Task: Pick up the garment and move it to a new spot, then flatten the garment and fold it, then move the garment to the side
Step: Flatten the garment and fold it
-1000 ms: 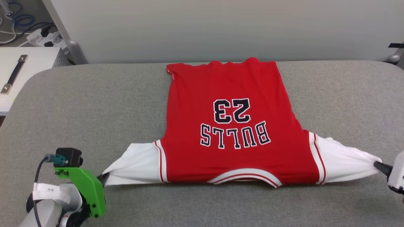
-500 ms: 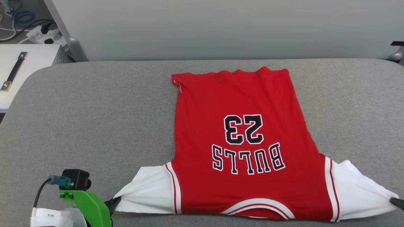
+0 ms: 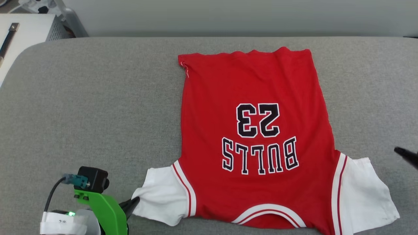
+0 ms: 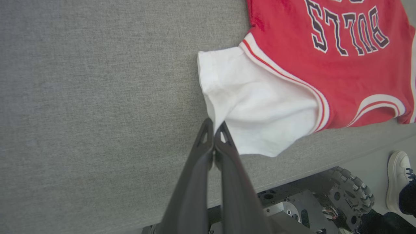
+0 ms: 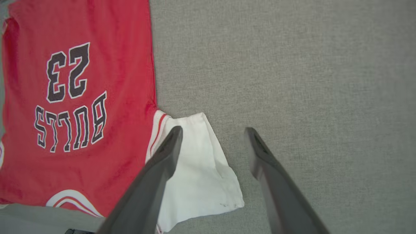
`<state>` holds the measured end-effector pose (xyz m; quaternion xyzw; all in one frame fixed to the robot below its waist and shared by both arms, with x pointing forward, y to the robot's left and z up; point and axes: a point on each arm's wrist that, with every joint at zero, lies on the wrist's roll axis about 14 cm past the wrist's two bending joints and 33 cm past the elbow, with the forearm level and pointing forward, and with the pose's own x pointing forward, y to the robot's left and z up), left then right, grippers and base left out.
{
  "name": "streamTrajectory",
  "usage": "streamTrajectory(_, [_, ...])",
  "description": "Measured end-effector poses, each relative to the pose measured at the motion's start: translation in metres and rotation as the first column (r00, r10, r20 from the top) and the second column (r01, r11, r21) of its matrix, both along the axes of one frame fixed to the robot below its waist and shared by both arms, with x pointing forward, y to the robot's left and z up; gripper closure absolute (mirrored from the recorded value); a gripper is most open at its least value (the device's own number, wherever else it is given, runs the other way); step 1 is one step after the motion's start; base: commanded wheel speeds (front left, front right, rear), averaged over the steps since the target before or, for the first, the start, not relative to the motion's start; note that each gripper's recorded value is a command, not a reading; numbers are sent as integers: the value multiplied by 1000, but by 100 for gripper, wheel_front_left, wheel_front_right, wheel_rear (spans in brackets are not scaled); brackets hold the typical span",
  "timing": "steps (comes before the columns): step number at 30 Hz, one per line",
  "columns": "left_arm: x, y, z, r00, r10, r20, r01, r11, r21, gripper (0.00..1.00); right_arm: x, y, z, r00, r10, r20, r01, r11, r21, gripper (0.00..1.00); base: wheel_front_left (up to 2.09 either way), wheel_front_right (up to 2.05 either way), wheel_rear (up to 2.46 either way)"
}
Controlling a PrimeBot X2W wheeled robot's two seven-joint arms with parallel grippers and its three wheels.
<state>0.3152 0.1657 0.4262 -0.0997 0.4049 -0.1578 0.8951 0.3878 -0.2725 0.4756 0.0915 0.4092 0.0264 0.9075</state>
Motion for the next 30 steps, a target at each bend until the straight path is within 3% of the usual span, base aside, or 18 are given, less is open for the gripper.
streamTrajectory(6, [1, -8, -5, 998, -42, -36, 43, 999, 14, 100, 61, 30, 24, 994, 100, 33, -99, 995, -18, 0, 0, 0, 0])
streamTrajectory(14, [13, -12, -10, 997, -58, -50, 59, 998, 17, 100, 148, 53, 24, 991, 132, -21, -133, 990, -46, 0, 0, 0, 0])
streamTrajectory(23, [21, -6, -27, 997, -17, -72, 18, 1000, 24, 100, 224, 76, -18, 986, 123, -111, -133, 987, -89, 0, 0, 0, 0])
streamTrajectory(30, [21, 2, -41, 995, 31, -94, -29, 999, 30, 100, 251, 102, -70, 972, 149, -182, -167, 982, -86, 0, 0, 0, 0])
